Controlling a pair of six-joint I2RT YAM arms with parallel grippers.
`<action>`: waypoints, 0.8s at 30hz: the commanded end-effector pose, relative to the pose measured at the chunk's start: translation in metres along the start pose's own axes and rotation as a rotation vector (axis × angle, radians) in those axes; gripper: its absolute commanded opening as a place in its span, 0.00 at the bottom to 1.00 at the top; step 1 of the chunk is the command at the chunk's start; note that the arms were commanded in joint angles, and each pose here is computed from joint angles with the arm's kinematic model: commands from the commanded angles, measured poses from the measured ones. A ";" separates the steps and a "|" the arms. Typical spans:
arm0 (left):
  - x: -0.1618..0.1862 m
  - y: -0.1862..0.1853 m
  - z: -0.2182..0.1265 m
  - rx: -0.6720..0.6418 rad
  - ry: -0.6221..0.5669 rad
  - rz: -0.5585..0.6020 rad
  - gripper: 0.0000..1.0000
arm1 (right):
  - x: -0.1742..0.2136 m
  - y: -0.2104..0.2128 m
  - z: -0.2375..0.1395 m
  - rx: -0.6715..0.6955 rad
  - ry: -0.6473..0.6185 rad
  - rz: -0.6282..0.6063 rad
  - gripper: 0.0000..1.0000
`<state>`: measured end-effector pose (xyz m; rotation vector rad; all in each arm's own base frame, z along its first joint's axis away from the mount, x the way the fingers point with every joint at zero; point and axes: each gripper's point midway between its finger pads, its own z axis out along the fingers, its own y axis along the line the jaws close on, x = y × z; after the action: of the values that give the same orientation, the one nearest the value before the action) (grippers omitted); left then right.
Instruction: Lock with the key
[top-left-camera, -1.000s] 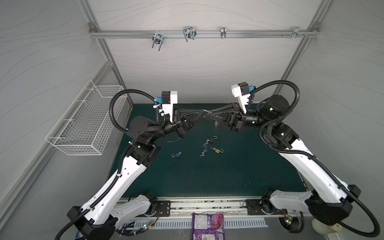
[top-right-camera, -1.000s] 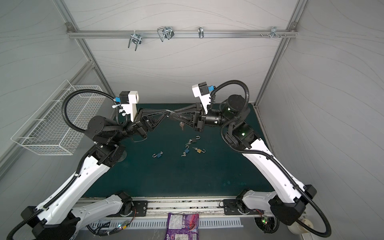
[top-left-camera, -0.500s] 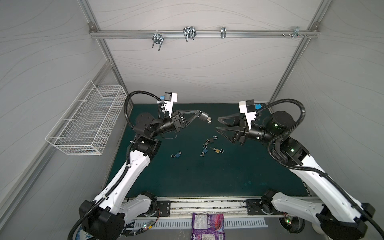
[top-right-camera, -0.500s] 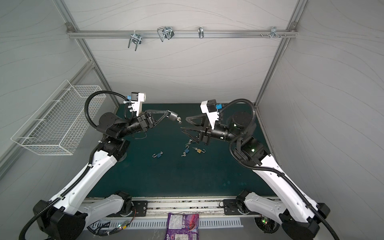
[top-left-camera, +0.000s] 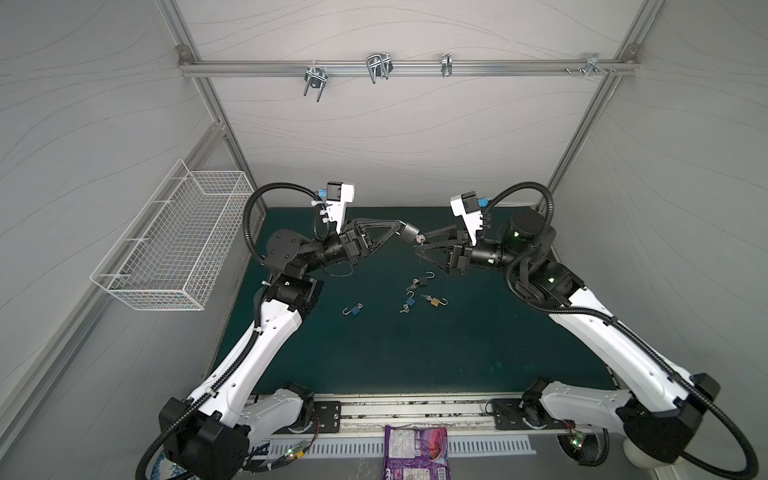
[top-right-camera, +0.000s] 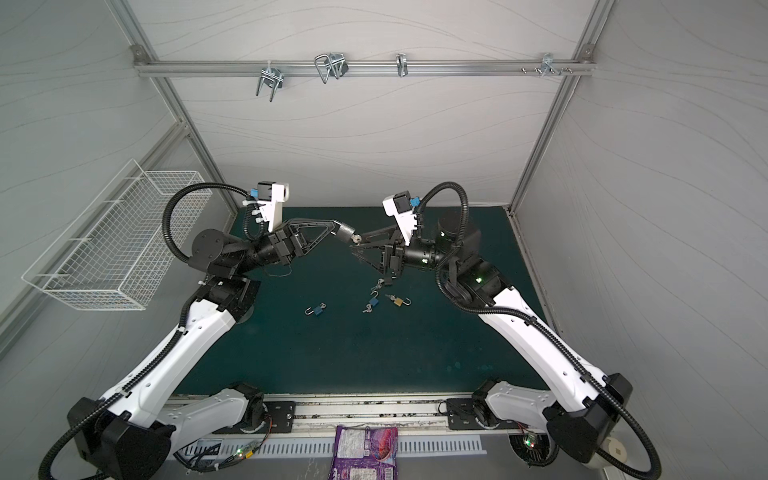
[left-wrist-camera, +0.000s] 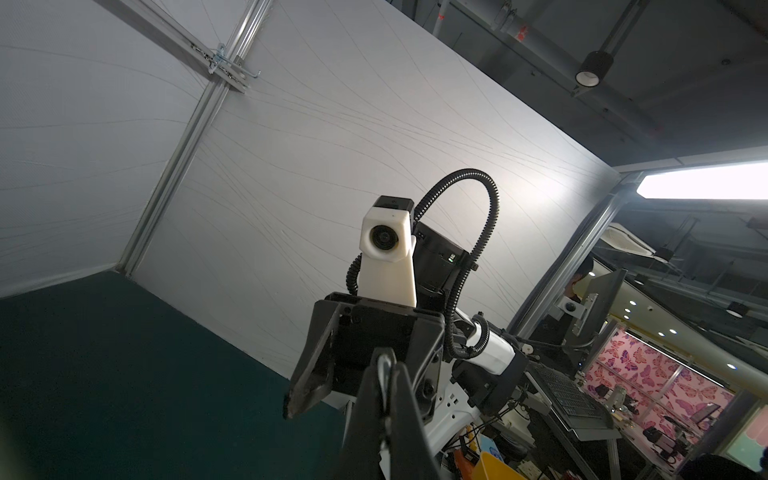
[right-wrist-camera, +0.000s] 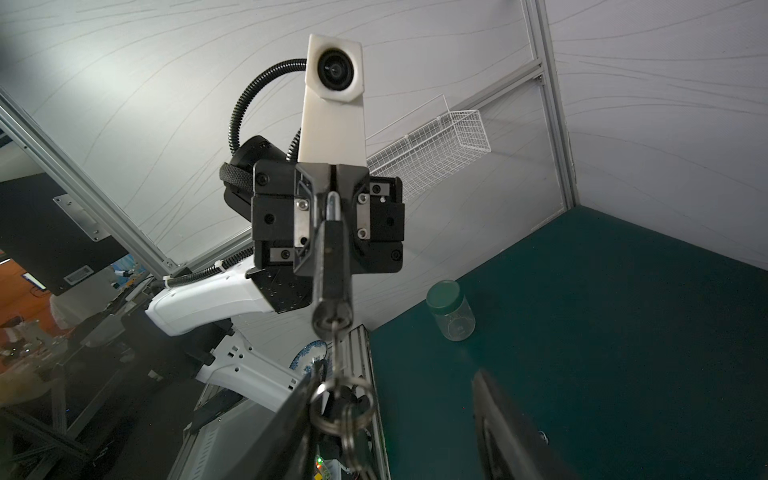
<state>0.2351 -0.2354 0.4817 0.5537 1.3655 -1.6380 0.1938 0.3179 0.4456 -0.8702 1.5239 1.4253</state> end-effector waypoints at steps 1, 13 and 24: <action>-0.005 -0.020 0.000 0.062 -0.006 0.058 0.00 | -0.024 0.020 -0.006 -0.060 -0.066 -0.033 0.52; -0.004 -0.019 0.000 0.061 -0.003 0.061 0.00 | -0.025 0.021 -0.006 -0.061 -0.076 -0.032 0.29; -0.007 -0.018 0.000 0.050 -0.018 0.066 0.00 | -0.023 0.022 -0.011 -0.046 -0.076 -0.029 0.01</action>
<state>0.2342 -0.2361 0.4799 0.5642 1.3603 -1.6355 0.1898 0.3148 0.4625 -0.8425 1.4738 1.4654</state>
